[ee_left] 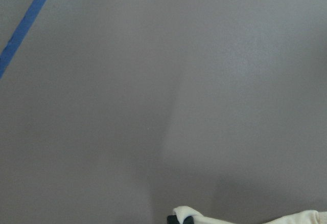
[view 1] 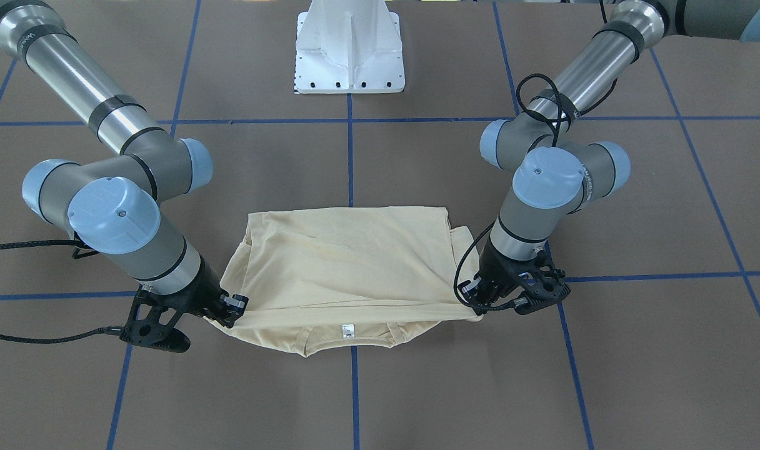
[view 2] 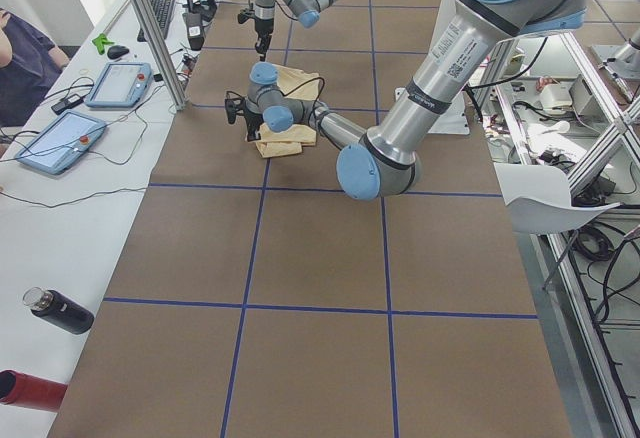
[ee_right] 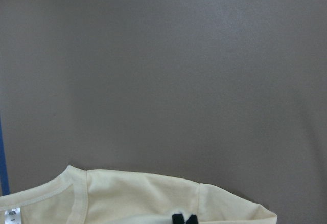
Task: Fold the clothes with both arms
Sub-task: 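Lay the hem down at the collar and open both grippers, then move the right gripper down to the folded shirt's side edge and grasp it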
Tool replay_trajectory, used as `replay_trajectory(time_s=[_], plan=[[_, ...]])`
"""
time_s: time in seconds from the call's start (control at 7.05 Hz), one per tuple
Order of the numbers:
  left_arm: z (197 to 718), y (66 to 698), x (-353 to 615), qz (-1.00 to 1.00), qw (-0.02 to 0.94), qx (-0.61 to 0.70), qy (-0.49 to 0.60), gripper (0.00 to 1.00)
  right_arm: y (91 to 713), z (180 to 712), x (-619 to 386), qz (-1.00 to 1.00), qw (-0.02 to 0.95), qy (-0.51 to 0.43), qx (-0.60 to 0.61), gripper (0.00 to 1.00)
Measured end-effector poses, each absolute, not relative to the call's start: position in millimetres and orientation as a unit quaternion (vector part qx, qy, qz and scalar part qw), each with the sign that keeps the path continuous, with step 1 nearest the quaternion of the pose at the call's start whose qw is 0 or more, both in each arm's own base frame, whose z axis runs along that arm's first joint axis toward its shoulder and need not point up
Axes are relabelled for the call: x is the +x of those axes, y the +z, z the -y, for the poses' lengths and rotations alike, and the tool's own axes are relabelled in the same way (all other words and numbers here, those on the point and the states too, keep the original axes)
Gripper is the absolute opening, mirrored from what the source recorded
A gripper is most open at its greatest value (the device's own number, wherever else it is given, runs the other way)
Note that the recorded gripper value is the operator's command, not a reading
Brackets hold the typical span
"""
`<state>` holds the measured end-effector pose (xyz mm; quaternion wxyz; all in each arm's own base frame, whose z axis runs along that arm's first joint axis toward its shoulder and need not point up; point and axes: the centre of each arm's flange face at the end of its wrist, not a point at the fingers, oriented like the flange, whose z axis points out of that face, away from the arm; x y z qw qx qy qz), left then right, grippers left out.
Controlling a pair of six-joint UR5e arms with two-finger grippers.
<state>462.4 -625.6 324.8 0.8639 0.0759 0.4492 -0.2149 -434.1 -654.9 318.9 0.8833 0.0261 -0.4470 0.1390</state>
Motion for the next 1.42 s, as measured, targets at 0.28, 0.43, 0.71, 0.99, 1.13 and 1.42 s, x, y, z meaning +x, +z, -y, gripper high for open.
replay_trajectory(time_s=[0.28,0.43,0.71,0.99,1.13,1.42], plan=[[618,323,453,-0.455,0.862,0.083,-0.206,1.0,322,653,-434,0.449,0.883,0.136,0.027,1.0],[609,322,442,-0.461,0.861,0.092,-0.195,1.0,324,651,-432,0.455,0.88,0.132,0.03,1.0],[589,307,421,-0.477,0.853,0.107,-0.181,1.0,335,626,-420,0.48,0.868,0.125,0.03,1.0],[575,278,408,-0.491,0.846,0.115,-0.175,1.0,347,564,-427,0.498,0.856,0.137,-0.005,1.0],[570,268,404,-0.496,0.843,0.118,-0.173,1.0,349,532,-444,0.497,0.855,0.147,-0.016,0.99],[564,253,399,-0.506,0.837,0.124,-0.169,1.0,358,491,-477,0.484,0.861,0.155,-0.023,0.97]])
